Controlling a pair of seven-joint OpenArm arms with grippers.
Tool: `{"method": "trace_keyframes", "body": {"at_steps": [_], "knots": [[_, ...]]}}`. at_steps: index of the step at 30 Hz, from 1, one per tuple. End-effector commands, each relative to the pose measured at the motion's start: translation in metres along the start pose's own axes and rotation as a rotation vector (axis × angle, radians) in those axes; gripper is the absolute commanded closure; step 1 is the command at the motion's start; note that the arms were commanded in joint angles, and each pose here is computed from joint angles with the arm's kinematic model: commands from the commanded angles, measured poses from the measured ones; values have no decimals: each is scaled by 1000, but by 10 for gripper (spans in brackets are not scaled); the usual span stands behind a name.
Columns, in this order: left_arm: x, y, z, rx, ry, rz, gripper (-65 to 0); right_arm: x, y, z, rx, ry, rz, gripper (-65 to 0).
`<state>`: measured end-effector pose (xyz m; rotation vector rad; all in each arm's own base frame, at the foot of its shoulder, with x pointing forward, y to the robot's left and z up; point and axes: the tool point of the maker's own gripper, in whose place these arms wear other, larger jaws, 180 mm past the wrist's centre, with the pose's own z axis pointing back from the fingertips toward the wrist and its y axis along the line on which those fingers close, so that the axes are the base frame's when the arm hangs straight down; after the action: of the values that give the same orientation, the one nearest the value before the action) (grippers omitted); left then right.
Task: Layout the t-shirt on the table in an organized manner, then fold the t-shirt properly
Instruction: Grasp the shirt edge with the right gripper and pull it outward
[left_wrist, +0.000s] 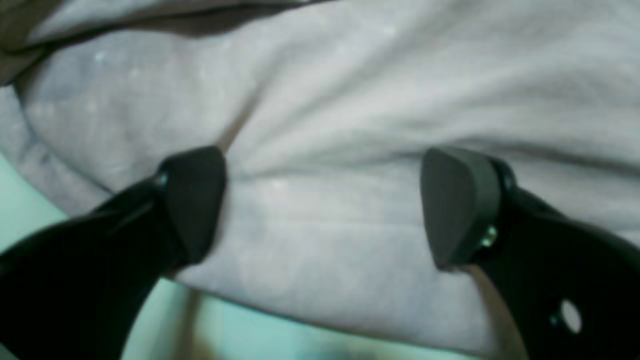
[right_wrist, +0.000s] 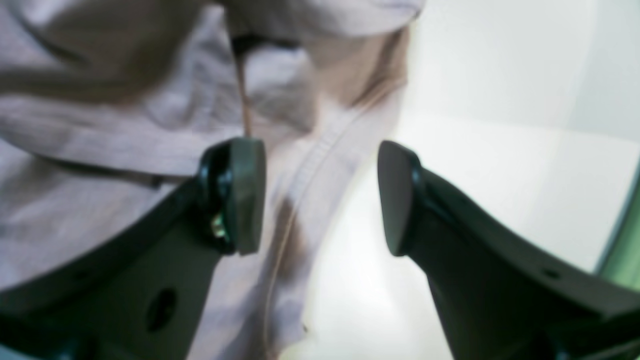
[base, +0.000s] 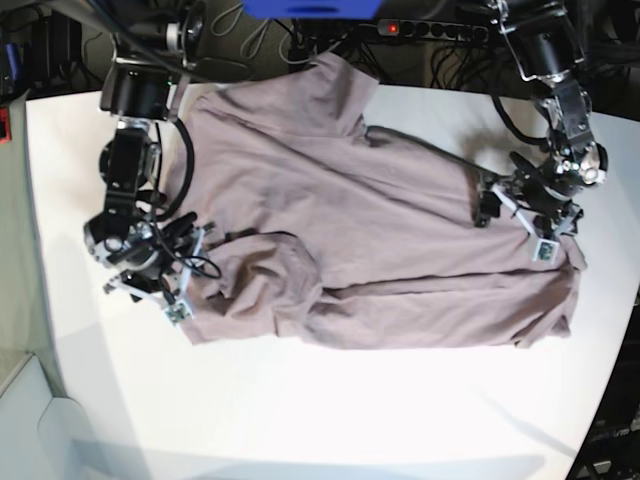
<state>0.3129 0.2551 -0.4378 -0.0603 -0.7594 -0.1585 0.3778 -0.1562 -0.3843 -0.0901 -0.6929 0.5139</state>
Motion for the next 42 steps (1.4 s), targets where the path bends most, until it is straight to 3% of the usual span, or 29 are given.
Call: {"method": "trace_keyframes", "body": {"at_steps": [1, 7, 12, 20, 23, 27, 35, 42], "knots": [[-36, 8, 4, 35, 154, -23, -603, 20, 5, 1, 8, -58, -11, -359], [-37, 6, 4, 32, 156, -21, -603, 29, 36, -2, 67, -112, -44, -359], [-36, 5, 3, 30, 154, -19, -602, 15, 54, -18, 128, -89, -64, -358], [-33, 5, 2, 29, 149, -22, -602, 15, 57, -22, 142, -119, -77, -351], [-33, 4, 2, 27, 149, -22, -602, 18, 59, -21, 145, -132, -74, -258], [-32, 4, 1, 27, 147, -22, -602, 23, 56, -20, 139, -147, -72, 0], [-32, 3, 1, 25, 150, -22, -602, 71, 30, -13, 93, -235, -52, 0], [-38, -3, 0, 15, 160, -11, -602, 162, -14, 12, 20, -399, -21, 0]]}}
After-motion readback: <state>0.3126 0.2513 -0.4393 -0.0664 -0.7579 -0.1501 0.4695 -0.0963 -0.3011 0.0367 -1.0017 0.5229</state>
